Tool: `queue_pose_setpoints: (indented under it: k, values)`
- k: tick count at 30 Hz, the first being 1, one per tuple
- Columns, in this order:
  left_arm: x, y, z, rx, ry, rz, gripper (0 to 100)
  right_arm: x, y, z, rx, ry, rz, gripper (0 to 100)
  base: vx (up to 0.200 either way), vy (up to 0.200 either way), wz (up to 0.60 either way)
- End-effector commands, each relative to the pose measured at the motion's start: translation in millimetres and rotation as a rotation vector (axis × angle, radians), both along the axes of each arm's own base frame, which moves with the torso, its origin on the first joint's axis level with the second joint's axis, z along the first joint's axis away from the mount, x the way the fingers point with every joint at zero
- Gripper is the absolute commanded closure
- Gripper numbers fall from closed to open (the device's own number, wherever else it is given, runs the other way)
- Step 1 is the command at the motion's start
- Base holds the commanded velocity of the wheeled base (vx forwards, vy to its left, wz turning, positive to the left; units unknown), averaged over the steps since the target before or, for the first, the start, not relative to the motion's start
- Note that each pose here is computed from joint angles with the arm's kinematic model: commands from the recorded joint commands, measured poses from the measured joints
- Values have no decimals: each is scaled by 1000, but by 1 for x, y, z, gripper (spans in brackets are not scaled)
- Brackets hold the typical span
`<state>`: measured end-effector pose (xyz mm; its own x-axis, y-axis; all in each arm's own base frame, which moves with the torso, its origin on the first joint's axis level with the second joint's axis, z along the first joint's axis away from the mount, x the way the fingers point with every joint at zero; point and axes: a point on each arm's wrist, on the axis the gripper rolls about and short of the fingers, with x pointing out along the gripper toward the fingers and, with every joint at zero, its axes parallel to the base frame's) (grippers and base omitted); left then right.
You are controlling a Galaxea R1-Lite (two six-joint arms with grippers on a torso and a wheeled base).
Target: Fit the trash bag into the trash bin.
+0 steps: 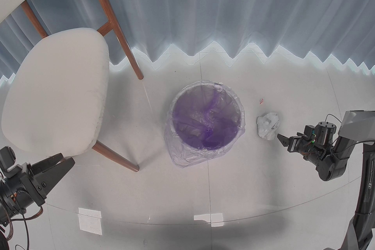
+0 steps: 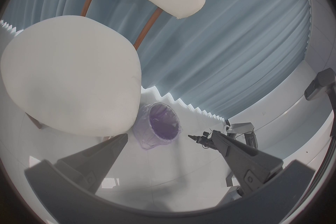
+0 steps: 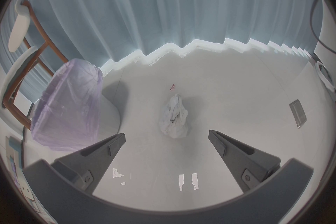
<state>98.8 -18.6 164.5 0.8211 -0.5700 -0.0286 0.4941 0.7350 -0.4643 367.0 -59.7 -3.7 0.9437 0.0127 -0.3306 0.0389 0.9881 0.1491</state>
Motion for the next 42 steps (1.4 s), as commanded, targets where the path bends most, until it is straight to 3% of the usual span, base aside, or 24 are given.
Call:
queue_pose_setpoints:
  k: [1,9,18,42]
  values:
    - [0,0,-1,12,-4,-1,0,17,5,-24,3,42,20,0,0,0,0]
    - [-1,1,-1,65,-42,14,0,53,11,-34,-11,12,21,0,0,0,0]
    - [-5,7,-5,68,-40,63,0,81,8,-34,-9,22,21,0,0,0,0]
    - [-7,7,-7,67,-38,64,0,137,-2,-45,-15,28,-1,0,0,0,0]
